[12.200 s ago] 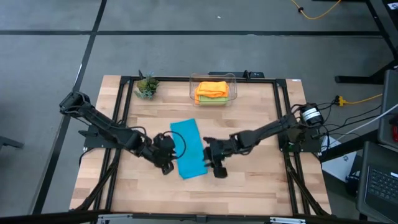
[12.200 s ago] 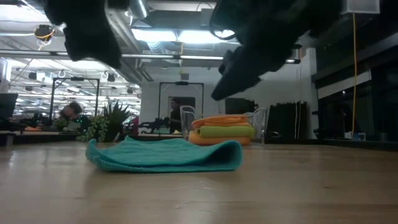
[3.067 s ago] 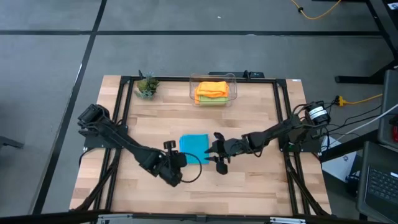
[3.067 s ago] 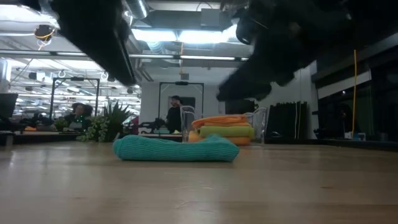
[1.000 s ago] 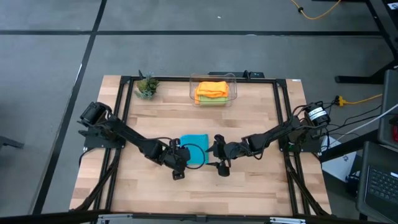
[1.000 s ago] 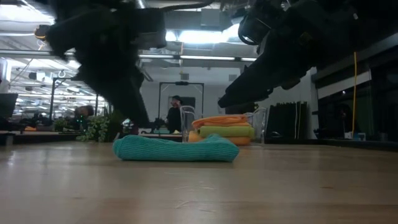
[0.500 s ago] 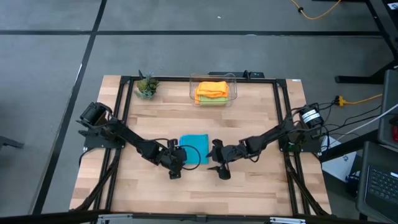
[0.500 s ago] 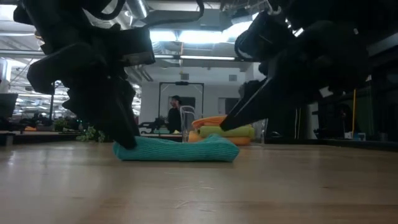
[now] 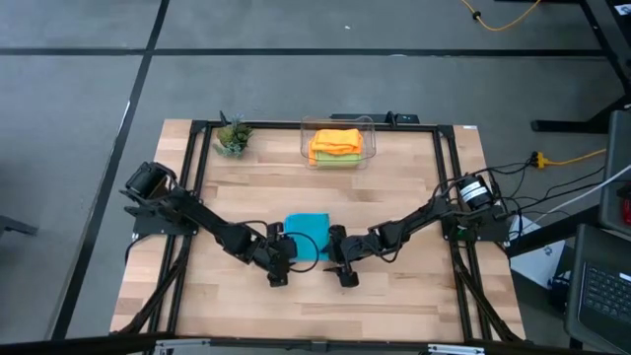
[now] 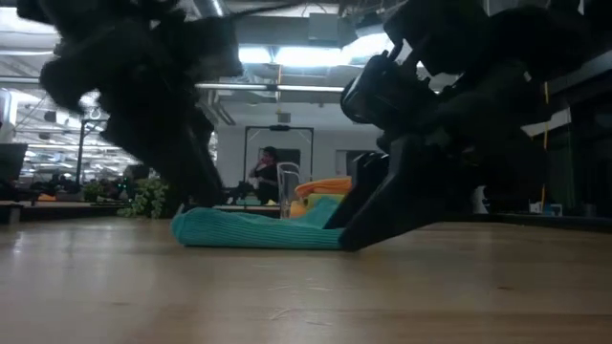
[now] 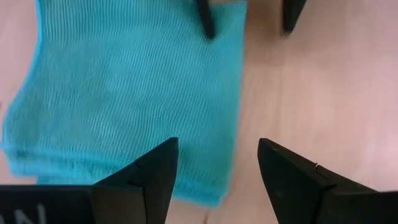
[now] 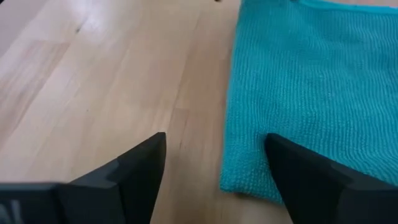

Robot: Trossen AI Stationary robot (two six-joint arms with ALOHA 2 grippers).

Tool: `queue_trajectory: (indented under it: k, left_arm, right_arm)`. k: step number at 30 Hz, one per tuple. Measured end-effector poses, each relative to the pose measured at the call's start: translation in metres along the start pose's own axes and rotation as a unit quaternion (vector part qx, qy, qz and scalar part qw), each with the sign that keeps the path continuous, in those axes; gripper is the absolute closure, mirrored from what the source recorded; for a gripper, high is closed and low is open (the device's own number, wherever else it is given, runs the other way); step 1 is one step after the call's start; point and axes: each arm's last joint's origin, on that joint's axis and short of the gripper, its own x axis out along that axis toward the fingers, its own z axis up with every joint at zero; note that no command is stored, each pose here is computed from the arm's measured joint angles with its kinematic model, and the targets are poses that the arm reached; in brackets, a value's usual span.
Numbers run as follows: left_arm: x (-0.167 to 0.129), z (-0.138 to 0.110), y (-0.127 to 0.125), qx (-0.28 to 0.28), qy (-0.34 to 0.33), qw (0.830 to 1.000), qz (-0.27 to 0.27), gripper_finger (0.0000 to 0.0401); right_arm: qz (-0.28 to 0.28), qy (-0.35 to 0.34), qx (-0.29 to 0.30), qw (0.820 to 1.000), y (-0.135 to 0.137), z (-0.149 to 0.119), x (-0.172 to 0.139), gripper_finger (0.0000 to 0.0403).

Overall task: Fold microfiber towels
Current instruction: Fold the blue microfiber cloth

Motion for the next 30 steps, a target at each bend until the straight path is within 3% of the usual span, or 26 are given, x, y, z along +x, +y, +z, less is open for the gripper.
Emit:
queue_trajectory:
  k: [6, 11, 20, 30]
  left_arm:
    - [-0.006, 0.016, -0.006, 0.018, -0.02, 1.0, -0.012, 0.0187]
    - [0.001, 0.011, -0.01, 0.018, 0.01, 0.999, -0.047, 0.0189]
    - [0.023, -0.003, -0.011, 0.03, 0.038, 0.999, -0.008, 0.0185]
    - [-0.002, 0.015, -0.018, 0.04, -0.019, 0.999, -0.002, 0.0184]
  right_arm:
    - [-0.001, 0.006, 0.015, 1.0, 0.0, -0.001, 0.0, 0.0125]
    - [-0.002, 0.009, 0.015, 1.0, 0.0, -0.002, 0.0, 0.0125]
    - [-0.002, 0.01, 0.016, 1.0, 0.0, -0.002, 0.0, 0.0125]
    - [-0.002, 0.012, 0.016, 1.0, 0.0, -0.003, 0.0, 0.0125]
